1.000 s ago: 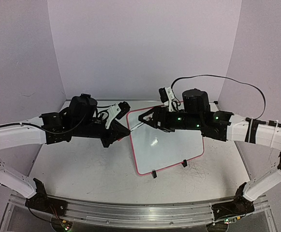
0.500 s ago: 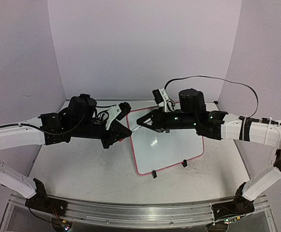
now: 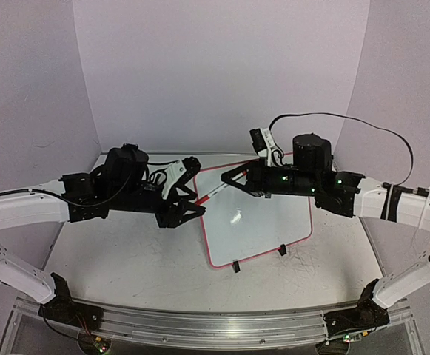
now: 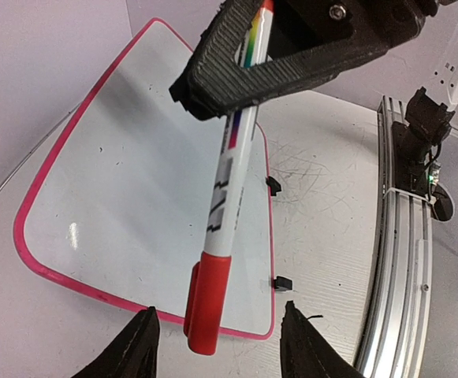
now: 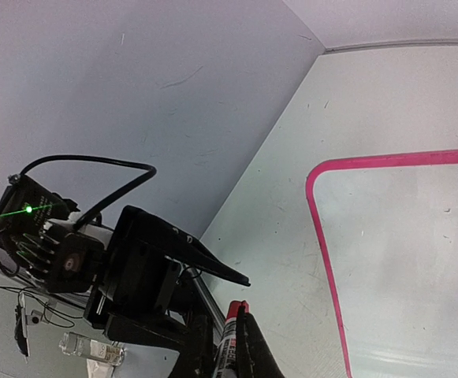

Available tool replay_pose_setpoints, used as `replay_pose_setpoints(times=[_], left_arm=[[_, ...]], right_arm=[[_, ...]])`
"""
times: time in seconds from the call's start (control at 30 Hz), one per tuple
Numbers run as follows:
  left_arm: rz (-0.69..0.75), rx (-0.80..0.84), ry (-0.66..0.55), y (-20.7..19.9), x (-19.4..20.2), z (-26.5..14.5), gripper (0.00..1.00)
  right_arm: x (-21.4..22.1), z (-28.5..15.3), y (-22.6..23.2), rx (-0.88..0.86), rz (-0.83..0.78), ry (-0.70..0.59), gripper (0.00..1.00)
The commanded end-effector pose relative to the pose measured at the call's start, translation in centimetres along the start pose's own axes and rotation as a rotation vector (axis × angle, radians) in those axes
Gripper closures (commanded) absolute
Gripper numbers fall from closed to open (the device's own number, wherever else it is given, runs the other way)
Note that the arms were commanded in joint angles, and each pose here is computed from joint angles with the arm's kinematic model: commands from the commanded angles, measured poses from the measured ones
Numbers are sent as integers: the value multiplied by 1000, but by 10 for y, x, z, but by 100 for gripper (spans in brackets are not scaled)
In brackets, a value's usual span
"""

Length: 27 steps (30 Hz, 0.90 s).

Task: Write a sentence on the whiteboard
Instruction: Open the pen cap from the whiteboard marker.

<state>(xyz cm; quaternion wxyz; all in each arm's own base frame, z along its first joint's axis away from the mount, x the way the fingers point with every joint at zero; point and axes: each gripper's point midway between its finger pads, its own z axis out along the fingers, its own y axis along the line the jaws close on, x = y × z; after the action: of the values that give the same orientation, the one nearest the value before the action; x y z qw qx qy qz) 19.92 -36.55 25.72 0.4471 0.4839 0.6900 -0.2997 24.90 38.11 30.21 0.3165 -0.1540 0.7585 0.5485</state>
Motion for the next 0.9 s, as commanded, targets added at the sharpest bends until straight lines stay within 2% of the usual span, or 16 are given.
replay_pose_setpoints(times=[0.0,0.1,0.4,0.87], left_arm=[[11,42,-22,-7,-5,2,51],[8,35,-18,-6,-5,4,59],[-10,13,1,-1,-1,11,72],[-14,-4,-4,2,-3,10,80]], right_arm=[[-11,-6,13,-37,-29,-42,100],[-9,-4,12,-42,-23,-31,100],[-7,1,16,-77,-12,-10,100],[4,9,12,-105,15,29,100]])
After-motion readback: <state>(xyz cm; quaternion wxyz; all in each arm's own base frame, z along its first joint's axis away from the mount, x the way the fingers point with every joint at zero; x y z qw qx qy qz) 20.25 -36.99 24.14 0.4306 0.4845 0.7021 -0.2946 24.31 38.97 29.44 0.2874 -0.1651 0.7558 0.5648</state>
